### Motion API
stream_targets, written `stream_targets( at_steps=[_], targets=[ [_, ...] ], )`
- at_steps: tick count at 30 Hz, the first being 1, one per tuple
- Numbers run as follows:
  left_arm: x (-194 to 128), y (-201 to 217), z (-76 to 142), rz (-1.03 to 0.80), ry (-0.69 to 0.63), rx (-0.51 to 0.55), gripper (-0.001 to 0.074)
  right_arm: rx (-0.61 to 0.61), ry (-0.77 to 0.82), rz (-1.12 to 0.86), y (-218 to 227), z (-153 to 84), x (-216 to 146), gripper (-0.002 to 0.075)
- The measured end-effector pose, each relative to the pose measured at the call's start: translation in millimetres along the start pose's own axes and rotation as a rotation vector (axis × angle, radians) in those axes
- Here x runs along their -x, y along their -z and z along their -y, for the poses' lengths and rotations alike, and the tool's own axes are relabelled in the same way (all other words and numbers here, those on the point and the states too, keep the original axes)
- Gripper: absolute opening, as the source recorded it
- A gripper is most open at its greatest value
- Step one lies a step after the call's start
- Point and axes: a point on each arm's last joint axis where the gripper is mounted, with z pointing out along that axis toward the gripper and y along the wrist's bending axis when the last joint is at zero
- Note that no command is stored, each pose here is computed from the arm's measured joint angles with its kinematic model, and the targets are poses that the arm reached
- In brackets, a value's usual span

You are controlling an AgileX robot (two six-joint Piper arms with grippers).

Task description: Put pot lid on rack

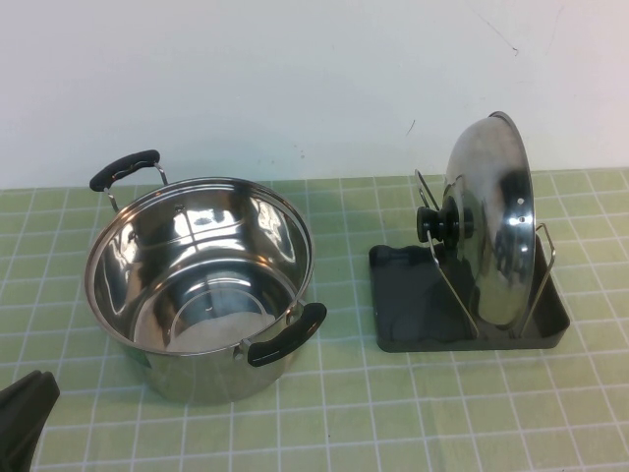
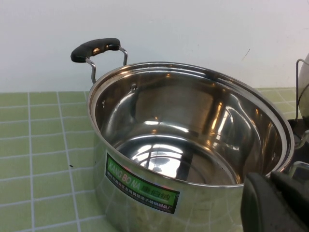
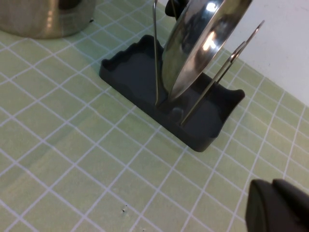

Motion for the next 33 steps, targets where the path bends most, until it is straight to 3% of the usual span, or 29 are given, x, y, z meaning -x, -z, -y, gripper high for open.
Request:
stream_targets(
  at_steps=[13,18,24,28,33],
  targets=[
    [0.1,0.0,-0.1,0.001,-0.008,0.001,0.0000,0.001,-0.003,0.000,0.0,-0.1,0.0,-0.0001],
    [-15.2,-0.7,-3.6,-0.028,-0.053,0.005,0.0000,0.001,-0.003,0.000,0.0,-0.1,0.0,-0.0001],
    [-32.9,14.8,-17.6,0.038,-0.160,0.110,0.0000,0.002,-0.003,-0.001,0.0,-0.2,-0.1,-0.0001],
    [-44.3,25.1,-23.3,0.123,-0.112,0.177,-0.0001,0.002,-0.003,-0.001,0.0,-0.2,-0.1,-0.0001],
    [-60.5,23.0,-30.2,0.091,-0.043,0.266,-0.0001,0.002,-0.003,-0.003,0.0,-0.2,-0.3,-0.0001]
  ],
)
